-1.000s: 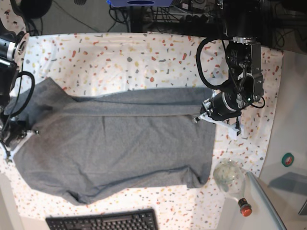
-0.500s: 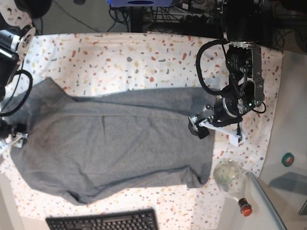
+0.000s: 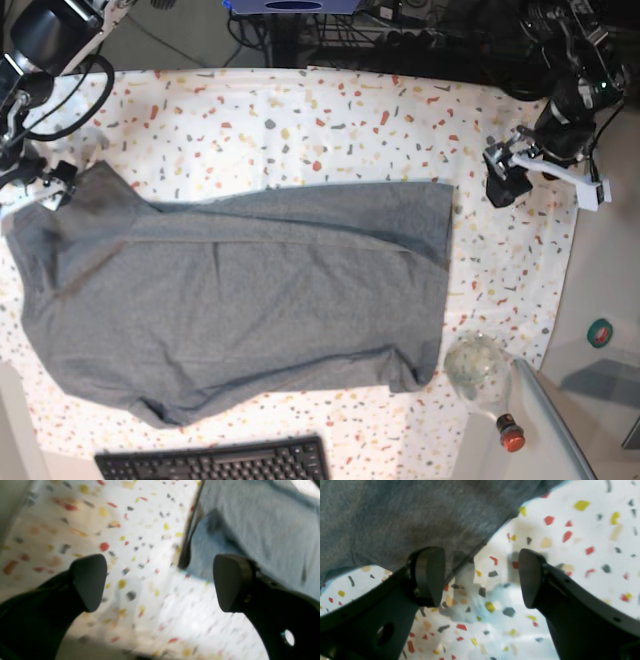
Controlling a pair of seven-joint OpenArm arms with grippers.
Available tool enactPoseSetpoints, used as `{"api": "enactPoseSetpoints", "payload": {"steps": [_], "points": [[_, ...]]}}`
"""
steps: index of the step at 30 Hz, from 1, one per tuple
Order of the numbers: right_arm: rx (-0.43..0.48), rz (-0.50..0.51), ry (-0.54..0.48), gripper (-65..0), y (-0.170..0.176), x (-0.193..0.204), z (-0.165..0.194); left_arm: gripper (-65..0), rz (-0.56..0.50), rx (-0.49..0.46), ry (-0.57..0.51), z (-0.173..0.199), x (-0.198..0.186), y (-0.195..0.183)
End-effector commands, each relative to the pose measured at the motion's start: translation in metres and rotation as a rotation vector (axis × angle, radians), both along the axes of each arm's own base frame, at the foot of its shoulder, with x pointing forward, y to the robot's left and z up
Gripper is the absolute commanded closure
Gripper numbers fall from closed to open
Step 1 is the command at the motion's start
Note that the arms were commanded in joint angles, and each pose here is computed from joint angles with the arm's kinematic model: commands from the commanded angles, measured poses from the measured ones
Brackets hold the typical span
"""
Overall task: Layout the t-shirt on the table in an organized manner, then fold the t-shirt properly
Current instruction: 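Raise both grippers and smooth the shirt edge with the right gripper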
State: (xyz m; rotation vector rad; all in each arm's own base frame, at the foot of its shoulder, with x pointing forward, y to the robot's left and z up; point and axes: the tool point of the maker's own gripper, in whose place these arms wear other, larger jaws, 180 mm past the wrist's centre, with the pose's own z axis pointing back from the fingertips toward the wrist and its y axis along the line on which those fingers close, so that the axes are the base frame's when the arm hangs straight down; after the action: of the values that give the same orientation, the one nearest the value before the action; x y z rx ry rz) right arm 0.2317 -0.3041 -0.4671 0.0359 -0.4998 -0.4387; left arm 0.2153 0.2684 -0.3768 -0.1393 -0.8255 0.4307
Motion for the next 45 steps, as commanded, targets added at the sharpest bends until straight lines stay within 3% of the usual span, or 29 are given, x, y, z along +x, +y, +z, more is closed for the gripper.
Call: {"api": "enactPoseSetpoints", "payload": {"steps": [1,10,13,17,22,25,30,37,45], "points": [[-0.01,-0.006,-0.008,-42.9,-0.007,0.002,0.002,-64.5,-0.005,0.028,-0.015,0.006,-0.005,0.009],[0.115,0.008,0.035,-42.8,0.022,-0.007,-0.028,-64.5,-0.05,0.087,0.015,0.005,-0.036,0.026],[0.113,0.073,0.066,-42.8,0.037,-0.013,-0.034,-64.5,-0.051,0.086,0.015,0.005,-0.036,0.025],[0.131,0.152,0.031,-42.5,0.062,-0.012,-0.03,-64.5,-0.051,0.086,0.015,0.005,-0.036,0.025],[0.15,0.149,0.011,-41.7,0.065,-0.011,-0.028,-64.5,-0.051,0.088,0.016,0.005,-0.036,0.026],[0.149,0.144,0.007,-31.5,0.063,-0.01,-0.027,-64.5,-0.051,0.088,0.016,0.005,-0.036,0.026],[0.144,0.143,-0.026,-0.5,0.062,-0.001,-0.023,-64.5,-0.051,0.088,0.016,0.005,-0.036,0.026],[0.147,0.158,-0.025,0.0,0.066,0.006,-0.019,-64.5,-0.043,0.071,0.048,-0.006,-0.042,0.03],[0.093,0.247,-0.072,0.0,0.07,0.051,0.019,-64.5,-0.044,0.056,0.076,-0.017,-0.046,0.032]]}}
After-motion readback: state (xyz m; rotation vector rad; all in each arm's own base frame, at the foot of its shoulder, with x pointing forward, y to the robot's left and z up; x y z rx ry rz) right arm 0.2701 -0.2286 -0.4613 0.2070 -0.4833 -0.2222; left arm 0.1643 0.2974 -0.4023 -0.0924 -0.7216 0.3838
